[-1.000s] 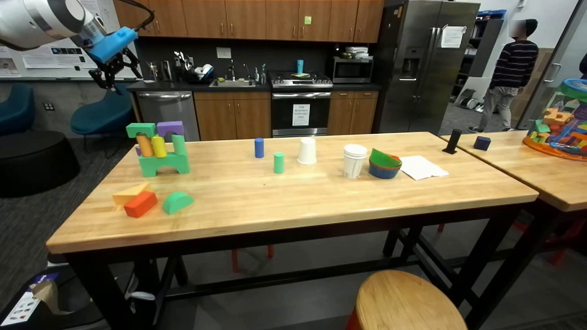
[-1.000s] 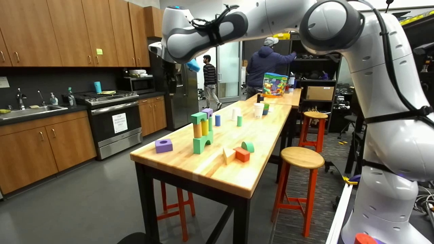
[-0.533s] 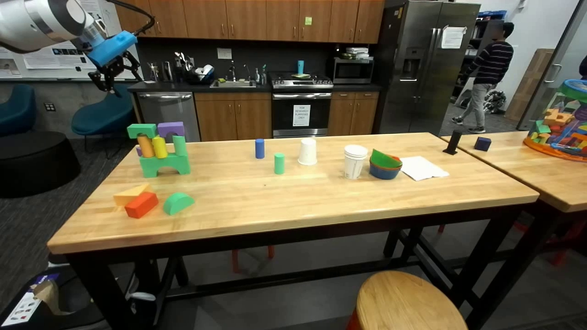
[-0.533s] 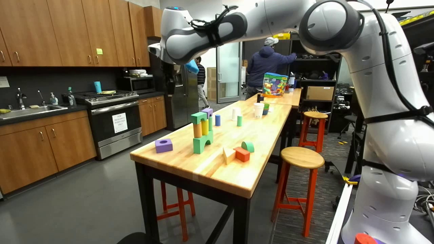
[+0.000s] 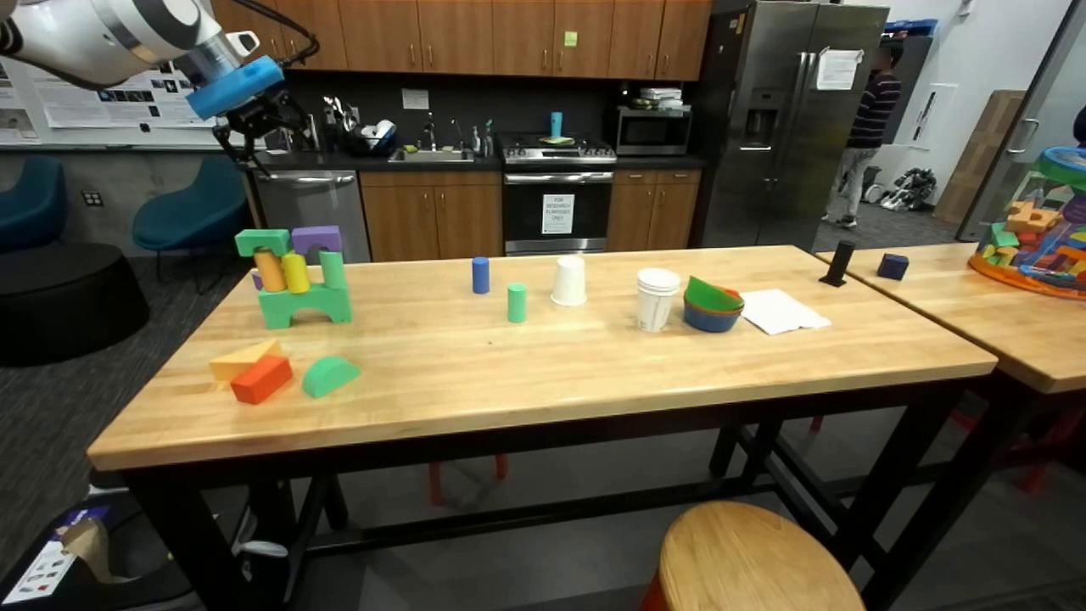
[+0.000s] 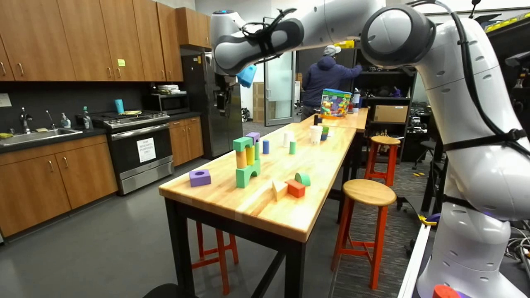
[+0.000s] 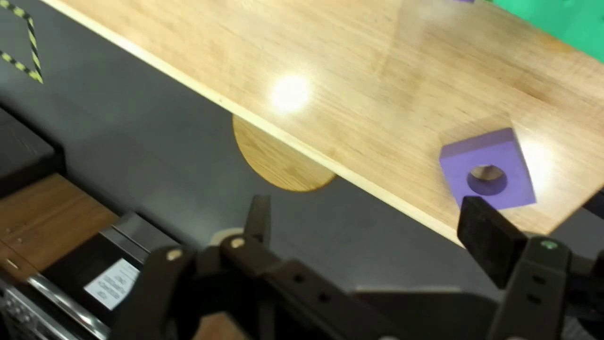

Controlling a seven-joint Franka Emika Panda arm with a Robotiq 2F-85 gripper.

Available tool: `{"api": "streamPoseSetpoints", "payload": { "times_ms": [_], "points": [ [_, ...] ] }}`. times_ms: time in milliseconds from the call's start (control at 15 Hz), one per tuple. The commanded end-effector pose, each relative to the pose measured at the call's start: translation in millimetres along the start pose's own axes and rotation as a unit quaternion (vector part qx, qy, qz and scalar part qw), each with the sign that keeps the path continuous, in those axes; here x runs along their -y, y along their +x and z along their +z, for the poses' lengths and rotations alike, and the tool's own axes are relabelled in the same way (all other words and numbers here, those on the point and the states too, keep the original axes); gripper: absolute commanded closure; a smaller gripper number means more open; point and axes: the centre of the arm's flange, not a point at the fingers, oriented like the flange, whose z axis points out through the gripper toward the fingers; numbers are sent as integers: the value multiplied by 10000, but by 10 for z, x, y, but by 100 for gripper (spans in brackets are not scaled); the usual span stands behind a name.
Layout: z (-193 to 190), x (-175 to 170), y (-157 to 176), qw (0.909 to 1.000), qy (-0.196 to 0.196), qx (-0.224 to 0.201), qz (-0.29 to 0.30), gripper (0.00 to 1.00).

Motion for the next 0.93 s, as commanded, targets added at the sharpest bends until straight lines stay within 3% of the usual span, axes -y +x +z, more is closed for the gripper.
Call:
{"api": "streamPoseSetpoints", "payload": {
  "times_ms": [0, 267, 467, 600, 800, 867],
  "points": [
    [-184, -382, -379, 9948, -288, 505, 840, 0],
    [-299, -581, -781, 9764, -301, 1403, 1612, 0],
    [-396, -470, -992, 9532, -139, 2079, 2192, 0],
    [-389, -288, -1063, 9381, -356, 2264, 2596, 0],
    [-221, 35, -987, 9421, -274, 2199, 2518, 0],
    [-144, 160, -902, 9531, -178, 2081, 2190, 0]
  ]
}}
